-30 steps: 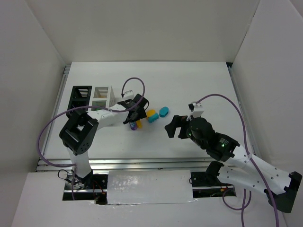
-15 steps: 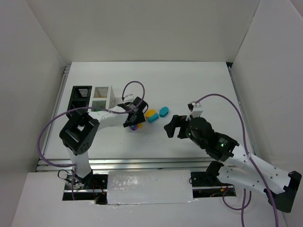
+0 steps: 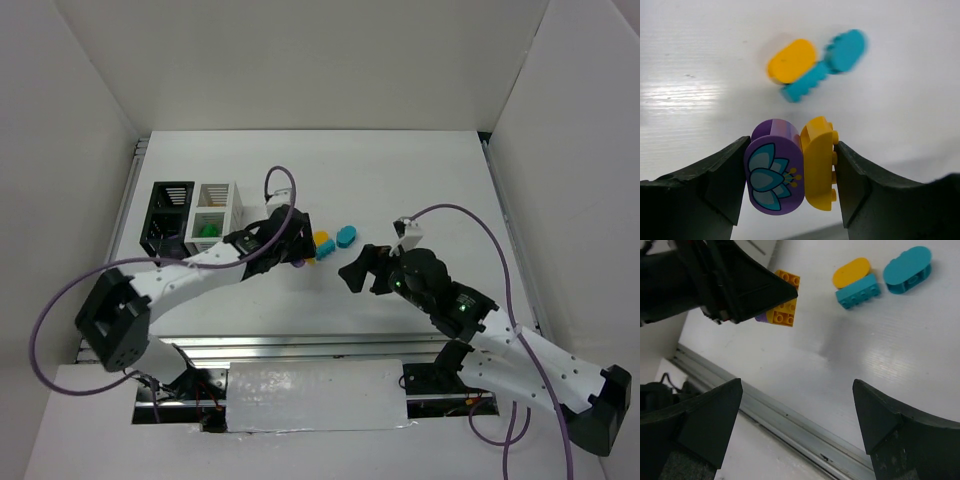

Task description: Sort the legos into containers by color

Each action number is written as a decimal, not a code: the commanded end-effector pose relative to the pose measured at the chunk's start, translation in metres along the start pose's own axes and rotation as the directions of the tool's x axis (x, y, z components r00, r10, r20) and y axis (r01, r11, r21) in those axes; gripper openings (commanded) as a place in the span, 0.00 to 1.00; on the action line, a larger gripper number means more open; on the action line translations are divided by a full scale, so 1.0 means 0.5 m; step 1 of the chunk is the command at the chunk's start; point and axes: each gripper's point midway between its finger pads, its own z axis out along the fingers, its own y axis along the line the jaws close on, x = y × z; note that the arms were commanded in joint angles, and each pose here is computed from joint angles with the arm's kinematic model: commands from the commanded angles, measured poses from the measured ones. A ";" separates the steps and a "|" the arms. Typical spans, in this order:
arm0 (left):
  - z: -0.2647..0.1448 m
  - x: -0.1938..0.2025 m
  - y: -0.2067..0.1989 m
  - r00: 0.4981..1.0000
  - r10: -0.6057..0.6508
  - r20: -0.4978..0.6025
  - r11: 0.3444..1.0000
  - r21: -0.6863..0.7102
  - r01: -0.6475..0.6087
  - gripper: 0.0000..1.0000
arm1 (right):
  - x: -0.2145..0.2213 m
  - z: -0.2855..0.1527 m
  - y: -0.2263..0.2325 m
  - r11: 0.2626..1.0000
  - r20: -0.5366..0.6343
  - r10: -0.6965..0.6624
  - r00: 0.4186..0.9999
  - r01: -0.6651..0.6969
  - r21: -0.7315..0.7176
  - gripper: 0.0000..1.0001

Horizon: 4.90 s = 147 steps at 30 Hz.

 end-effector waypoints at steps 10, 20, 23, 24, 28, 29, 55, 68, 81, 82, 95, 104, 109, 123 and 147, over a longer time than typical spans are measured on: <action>-0.200 -0.083 -0.071 0.982 -0.160 0.105 0.954 0.271 0.126 0.00 | -0.026 0.000 0.176 0.880 0.038 0.162 0.986 -0.127 -0.457 0.91; -0.230 -0.082 -0.105 0.976 -0.197 0.089 0.931 0.328 0.158 0.00 | -0.078 0.068 0.190 0.907 0.196 0.284 0.939 -0.196 -0.374 0.76; -0.232 -0.076 -0.113 0.977 -0.196 0.078 0.927 0.340 0.159 0.00 | -0.075 0.092 0.201 0.916 0.199 0.270 0.942 -0.188 -0.354 0.71; -0.232 -0.076 -0.112 0.976 -0.201 0.078 0.927 0.336 0.164 0.00 | -0.073 0.097 0.200 0.919 0.208 0.270 0.940 -0.187 -0.347 0.68; -0.234 -0.068 -0.111 0.976 -0.204 0.071 0.929 0.328 0.170 0.00 | -0.090 0.095 0.186 0.922 0.292 0.303 0.907 -0.201 -0.330 0.61; -0.234 -0.063 -0.113 0.977 -0.202 0.064 0.927 0.335 0.170 0.00 | -0.093 0.096 0.188 0.921 0.302 0.306 0.903 -0.201 -0.333 0.60; -0.353 -0.137 -0.158 0.975 -0.078 0.209 0.874 0.485 -0.034 1.00 | -0.100 0.036 0.176 0.894 0.360 0.311 0.879 -0.142 -0.425 0.00; -0.660 -0.093 -0.196 0.850 0.058 0.523 0.306 0.802 -0.514 1.00 | -0.155 -0.142 0.277 0.674 0.276 0.153 0.949 0.104 -0.731 0.00; -0.662 -0.061 -0.229 0.888 0.090 0.451 0.204 0.865 -0.459 0.95 | -0.146 -0.273 0.366 0.350 0.318 0.082 0.945 0.272 -0.896 0.00; -0.663 -0.058 -0.229 0.889 0.097 0.448 0.194 0.867 -0.458 0.95 | -0.146 -0.268 0.366 0.358 0.319 0.076 0.945 0.273 -0.893 0.00; -0.674 -0.026 -0.241 0.885 0.159 0.437 0.092 0.886 -0.454 0.16 | -0.178 -0.261 0.369 0.393 0.353 0.129 0.927 0.279 -0.876 0.00; -0.653 -0.009 -0.233 0.846 0.261 0.466 0.090 0.860 -0.502 0.00 | -0.173 -0.259 0.348 0.434 0.447 0.048 0.893 0.385 -0.815 0.00; -0.629 -0.005 -0.211 0.819 0.307 0.484 0.138 0.829 -0.542 0.00 | -0.197 -0.259 0.307 0.517 0.506 0.037 0.862 0.417 -0.748 0.00; -0.480 -0.254 0.079 0.868 0.076 0.490 0.978 0.134 -0.161 0.00 | -0.222 -0.206 0.225 0.708 0.512 0.017 0.859 0.351 -0.613 0.00; -0.290 -0.354 0.593 0.628 -0.304 0.716 0.582 -0.382 0.718 0.00 | -0.164 -0.153 0.208 0.702 0.412 -0.008 0.911 0.298 -0.647 0.00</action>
